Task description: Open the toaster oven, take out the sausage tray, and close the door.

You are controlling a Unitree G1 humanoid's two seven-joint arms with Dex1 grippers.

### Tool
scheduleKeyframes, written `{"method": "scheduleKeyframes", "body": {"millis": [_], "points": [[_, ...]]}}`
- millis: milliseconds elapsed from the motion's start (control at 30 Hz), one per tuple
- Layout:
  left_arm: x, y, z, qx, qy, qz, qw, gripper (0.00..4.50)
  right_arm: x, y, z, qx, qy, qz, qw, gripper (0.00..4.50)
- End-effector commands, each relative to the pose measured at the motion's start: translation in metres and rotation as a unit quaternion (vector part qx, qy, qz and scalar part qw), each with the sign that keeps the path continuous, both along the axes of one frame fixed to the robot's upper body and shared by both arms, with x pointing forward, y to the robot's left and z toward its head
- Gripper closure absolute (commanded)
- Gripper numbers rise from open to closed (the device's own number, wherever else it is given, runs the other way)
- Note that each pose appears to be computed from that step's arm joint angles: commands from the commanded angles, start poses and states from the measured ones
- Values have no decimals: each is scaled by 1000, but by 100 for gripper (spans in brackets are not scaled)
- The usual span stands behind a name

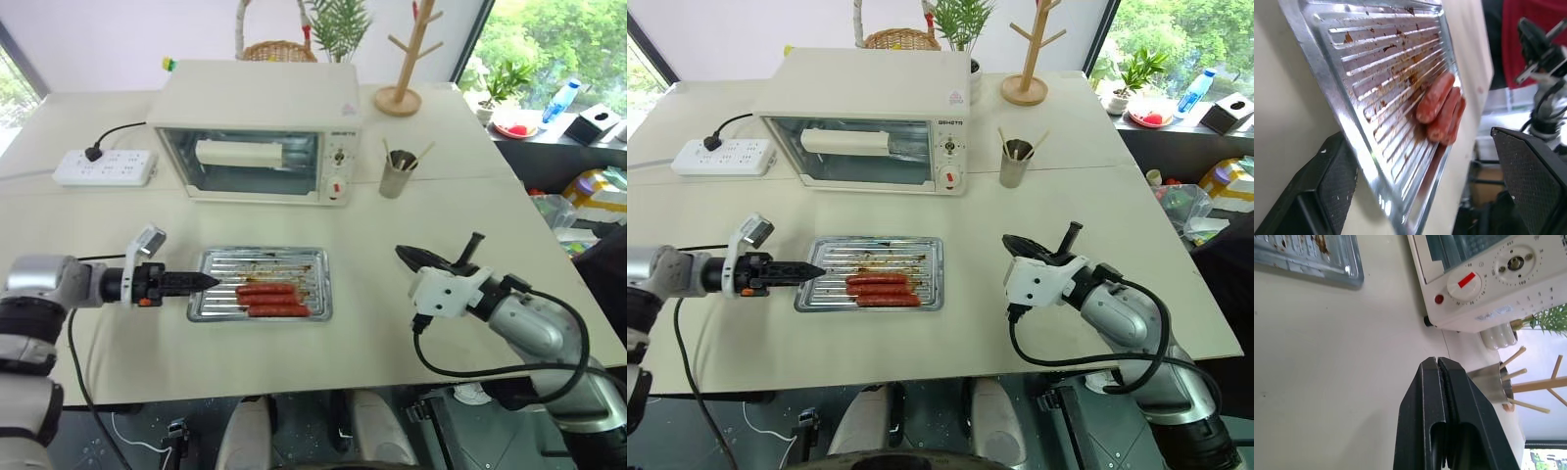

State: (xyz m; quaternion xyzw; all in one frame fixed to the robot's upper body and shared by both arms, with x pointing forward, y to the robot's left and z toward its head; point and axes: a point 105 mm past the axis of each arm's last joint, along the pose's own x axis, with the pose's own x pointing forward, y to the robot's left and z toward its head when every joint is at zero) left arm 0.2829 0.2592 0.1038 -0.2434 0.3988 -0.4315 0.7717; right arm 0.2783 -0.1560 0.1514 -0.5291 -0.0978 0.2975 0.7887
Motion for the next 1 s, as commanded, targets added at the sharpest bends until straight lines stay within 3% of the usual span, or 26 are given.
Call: {"method": "scheduleKeyframes", "body": {"millis": [33, 167, 300, 367, 500, 600, 767, 867, 1000], "points": [[-4, 46, 3, 94, -35, 55, 993, 11, 2, 0, 10, 10, -12, 14, 1000, 450], [3, 75, 16, 198, -159, 67, 965, 11, 2, 1, 6, 44, 25, 26, 998, 450], [30, 71, 84, 187, -316, 113, 923, 11, -2, -1, 11, 174, 132, 27, 976, 450], [25, 56, 111, 189, -383, 73, 901, 11, -3, -6, 19, 236, 170, 26, 957, 450], [5, 27, 141, 173, -432, 4, 885, 11, -4, -20, 39, 326, 234, 19, 916, 450], [-14, 9, 146, 191, -452, -67, 869, 11, -9, -33, 50, 367, 297, 23, 881, 450], [-17, 0, 149, 187, -460, -68, 865, 11, -16, -47, 53, 382, 378, 5, 843, 450], [-17, 0, 147, 182, -458, -63, 868, 11, -26, -45, 54, 361, 413, 23, 836, 450], [-17, 2, 143, 182, -450, -61, 872, 11, -30, -46, 53, 324, 419, 22, 848, 450]]}}
